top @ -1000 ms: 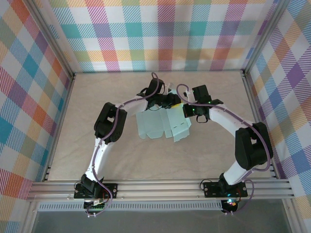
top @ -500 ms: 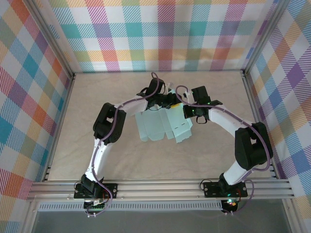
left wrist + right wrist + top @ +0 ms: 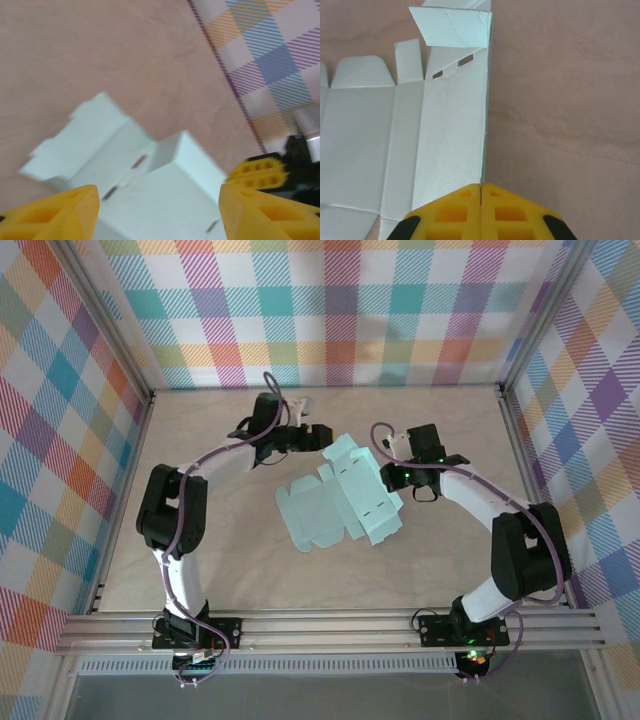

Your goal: Fold the paper box

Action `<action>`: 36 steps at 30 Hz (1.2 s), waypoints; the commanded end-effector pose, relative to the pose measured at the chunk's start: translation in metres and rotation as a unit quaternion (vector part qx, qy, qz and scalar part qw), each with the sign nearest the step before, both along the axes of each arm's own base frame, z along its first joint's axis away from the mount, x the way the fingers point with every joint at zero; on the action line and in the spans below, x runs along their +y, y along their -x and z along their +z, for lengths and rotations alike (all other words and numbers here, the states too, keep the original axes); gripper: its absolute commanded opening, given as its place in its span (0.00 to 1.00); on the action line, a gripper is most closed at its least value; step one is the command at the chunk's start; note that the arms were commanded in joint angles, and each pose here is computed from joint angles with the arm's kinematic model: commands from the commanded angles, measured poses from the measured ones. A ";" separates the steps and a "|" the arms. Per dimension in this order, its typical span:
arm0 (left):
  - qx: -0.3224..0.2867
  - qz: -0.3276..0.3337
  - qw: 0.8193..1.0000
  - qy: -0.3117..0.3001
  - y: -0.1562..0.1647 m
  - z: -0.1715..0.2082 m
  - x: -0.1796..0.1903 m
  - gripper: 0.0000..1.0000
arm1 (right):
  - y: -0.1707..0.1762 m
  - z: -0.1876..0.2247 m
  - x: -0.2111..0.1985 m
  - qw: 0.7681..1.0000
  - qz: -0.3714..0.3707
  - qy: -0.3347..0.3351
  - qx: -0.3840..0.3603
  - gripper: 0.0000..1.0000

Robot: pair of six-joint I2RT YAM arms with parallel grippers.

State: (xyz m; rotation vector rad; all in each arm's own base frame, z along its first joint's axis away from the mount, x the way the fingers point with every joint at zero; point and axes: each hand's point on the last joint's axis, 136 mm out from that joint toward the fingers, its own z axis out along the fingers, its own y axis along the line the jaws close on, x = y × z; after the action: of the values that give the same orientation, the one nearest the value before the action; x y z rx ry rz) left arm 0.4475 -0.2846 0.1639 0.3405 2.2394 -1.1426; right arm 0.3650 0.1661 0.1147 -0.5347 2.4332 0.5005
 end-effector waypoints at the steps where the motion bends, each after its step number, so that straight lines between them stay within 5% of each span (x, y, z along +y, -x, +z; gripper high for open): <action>1: -0.035 -0.028 0.999 -0.010 0.010 -0.003 0.018 0.66 | 0.004 0.025 0.009 0.997 0.040 -0.059 -0.020 0.00; 9: -0.012 -0.126 0.992 -0.021 0.036 -0.032 0.023 0.66 | 0.015 0.039 0.014 0.991 0.087 -0.102 -0.007 0.00; 29: 0.031 -0.142 0.988 -0.058 0.037 -0.083 0.017 0.49 | 0.017 0.045 0.019 0.987 0.094 -0.129 0.002 0.00; 36: 0.027 -0.145 0.987 -0.057 0.040 -0.078 0.014 0.34 | 0.018 0.044 0.018 0.988 0.093 -0.126 0.004 0.00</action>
State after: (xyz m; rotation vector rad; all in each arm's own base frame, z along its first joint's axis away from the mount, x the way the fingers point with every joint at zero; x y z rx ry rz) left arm 0.4076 -0.2645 0.0752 0.6726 2.3902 -1.1768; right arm 0.3448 0.1802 0.1389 -0.6275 2.3509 0.8460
